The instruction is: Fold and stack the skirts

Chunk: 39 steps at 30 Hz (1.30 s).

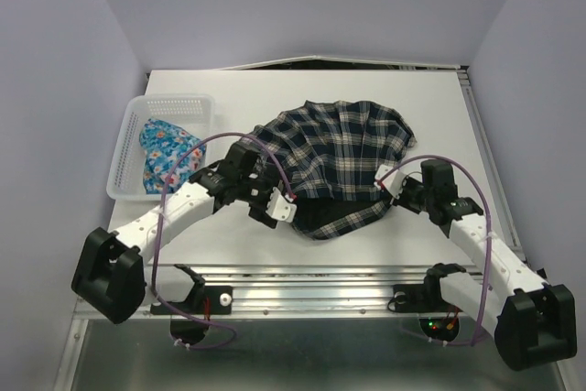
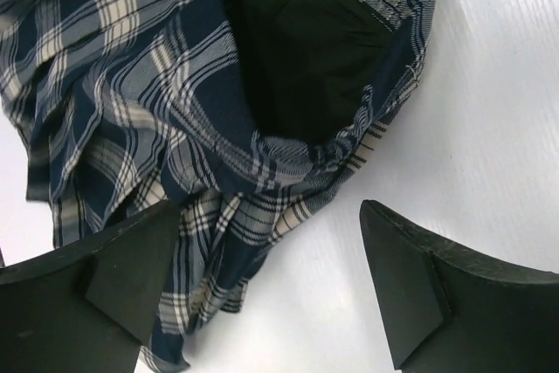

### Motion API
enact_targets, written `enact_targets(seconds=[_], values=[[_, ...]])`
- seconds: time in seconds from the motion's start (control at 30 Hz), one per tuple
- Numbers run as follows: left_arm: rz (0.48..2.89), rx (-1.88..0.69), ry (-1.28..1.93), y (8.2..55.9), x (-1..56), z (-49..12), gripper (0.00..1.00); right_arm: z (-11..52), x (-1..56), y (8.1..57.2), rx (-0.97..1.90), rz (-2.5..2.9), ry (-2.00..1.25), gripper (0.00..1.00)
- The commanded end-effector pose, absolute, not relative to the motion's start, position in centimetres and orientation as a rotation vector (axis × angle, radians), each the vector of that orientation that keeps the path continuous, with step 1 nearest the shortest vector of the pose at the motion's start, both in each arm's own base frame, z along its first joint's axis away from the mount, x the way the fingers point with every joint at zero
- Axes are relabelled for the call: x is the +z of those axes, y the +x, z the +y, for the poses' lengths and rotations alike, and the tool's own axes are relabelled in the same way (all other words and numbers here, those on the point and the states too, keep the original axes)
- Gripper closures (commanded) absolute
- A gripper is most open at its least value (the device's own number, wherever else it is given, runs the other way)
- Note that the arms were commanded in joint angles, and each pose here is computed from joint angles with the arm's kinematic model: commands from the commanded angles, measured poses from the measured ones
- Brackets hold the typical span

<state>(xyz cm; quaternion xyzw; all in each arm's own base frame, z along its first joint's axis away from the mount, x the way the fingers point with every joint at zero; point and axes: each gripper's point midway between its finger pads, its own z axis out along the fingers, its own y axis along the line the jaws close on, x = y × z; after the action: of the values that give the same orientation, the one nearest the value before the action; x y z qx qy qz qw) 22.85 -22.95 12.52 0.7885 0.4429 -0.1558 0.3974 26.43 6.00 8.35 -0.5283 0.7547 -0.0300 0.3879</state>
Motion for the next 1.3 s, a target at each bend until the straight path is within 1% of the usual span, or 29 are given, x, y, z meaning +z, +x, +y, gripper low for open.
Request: enact_targets(seconds=[0.0,0.1,0.2,0.3,0.33,0.37,0.4,0.43,0.47,0.53,0.57,0.6,0.63,0.67,0.7,0.73,0.77,0.8,0.83,0.87,0.9,0.93,0.97,1.0,1.07,1.1,1.13,1.17,1.27], values=[[0.844,-0.287,2.057,24.2,15.2,-26.0,0.06,6.4,8.9,26.5,-0.056,1.898,-1.325,0.99],[0.787,-0.279,2.123,23.9,14.2,-26.7,0.09,6.5,9.1,26.4,-0.050,1.893,-1.312,0.99],[0.763,-0.303,2.136,23.4,14.0,-27.7,0.14,6.4,9.3,26.4,-0.051,1.896,-1.297,0.99],[0.754,-0.332,2.129,22.9,14.3,-28.4,0.23,6.3,9.3,26.4,-0.059,1.902,-1.287,0.99],[0.759,-0.340,2.141,22.8,13.9,-28.4,0.33,6.3,9.4,26.4,-0.061,1.898,-1.285,0.99],[0.763,-0.353,2.165,22.3,13.4,-28.3,0.39,6.3,9.4,26.4,-0.063,1.899,-1.285,0.99],[0.762,-0.350,2.181,22.1,13.0,-28.1,0.48,6.3,9.6,26.5,-0.063,1.899,-1.275,0.99],[0.763,-0.354,2.183,22.0,12.9,-28.0,0.48,6.2,9.6,26.5,-0.066,1.899,-1.274,0.99],[0.770,-0.355,2.177,21.9,13.0,-28.0,0.58,6.2,9.8,26.6,-0.067,1.901,-1.264,0.99],[0.836,-0.382,2.128,21.9,13.7,-28.0,0.69,6.1,10.3,26.9,-0.071,1.916,-1.226,0.99],[0.867,-0.387,2.088,22.2,14.4,-28.3,0.91,6.1,10.7,27.1,-0.075,1.915,-1.210,0.99],[0.919,-0.399,2.036,22.5,15.2,-28.6,1.00,6.0,11.0,27.4,-0.075,1.929,-1.176,0.99],[1.001,-0.385,1.942,23.9,16.9,-28.5,1.00,5.7,11.4,27.8,-0.098,1.942,-1.147,0.99],[1.154,-0.426,1.799,24.8,18.6,-28.0,1.00,5.5,13.3,28.9,-0.124,1.916,-1.107,0.99],[1.169,-0.366,1.639,27.6,22.6,-28.1,1.00,5.2,14.7,29.7,-0.135,1.914,-1.055,0.99],[1.242,-0.318,1.487,30.6,25.1,-25.9,1.00,5.0,15.6,30.7,-0.139,1.917,-1.023,0.99],[1.250,-0.278,1.354,32.8,28.5,-24.8,1.00,4.1,20.2,32.9,-0.183,1.853,-0.940,0.99],[1.272,-0.275,1.182,34.7,33.6,-23.7,1.00,3.7,22.5,34.2,-0.181,1.838,-0.875,0.99],[1.303,-0.191,1.026,37.1,36.8,-21.4,1.00,3.0,24.9,35.6,-0.187,1.818,-0.821,0.99],[1.332,-0.137,0.899,39.7,39.1,-18.6,1.00,2.2,25.8,37.6,-0.181,1.838,-0.774,0.99],[1.279,-0.100,0.721,40.5,45.4,-16.3,1.00,0.7,32.7,39.5,-0.204,1.738,-0.655,0.99],[1.253,-0.091,0.654,41.0,47.7,-15.2,1.00,0.2,35.4,40.6,-0.205,1.699,-0.618,0.99],[1.222,-0.069,0.601,41.4,49.8,-14.0,1.00,0.2,36.7,42.4,-0.194,1.687,-0.607,0.99],[1.137,-0.050,0.542,40.7,53.4,-13.3,1.00,0.3,42.4,42.7,-0.204,1.572,-0.581,0.99],[1.036,-0.061,0.517,39.4,56.5,-13.3,1.00,1.1,46.6,43.1,-0.166,1.488,-0.572,0.99],[0.970,-0.068,0.510,38.5,58.3,-14.1,1.00,1.5,47.4,44.1,-0.129,1.478,-0.556,0.99],[0.931,-0.031,0.458,37.8,60.5,-13.5,1.00,1.9,49.4,44.1,-0.106,1.443,-0.551,0.99],[0.908,0.007,0.454,37.8,61.4,-13.5,1.00,2.1,54.2,43.1,-0.120,1.342,-0.534,0.99],[0.854,0.014,0.545,36.2,62.5,-14.7,1.00,3.3,57.2,41.9,-0.087,1.274,-0.580,0.99]])
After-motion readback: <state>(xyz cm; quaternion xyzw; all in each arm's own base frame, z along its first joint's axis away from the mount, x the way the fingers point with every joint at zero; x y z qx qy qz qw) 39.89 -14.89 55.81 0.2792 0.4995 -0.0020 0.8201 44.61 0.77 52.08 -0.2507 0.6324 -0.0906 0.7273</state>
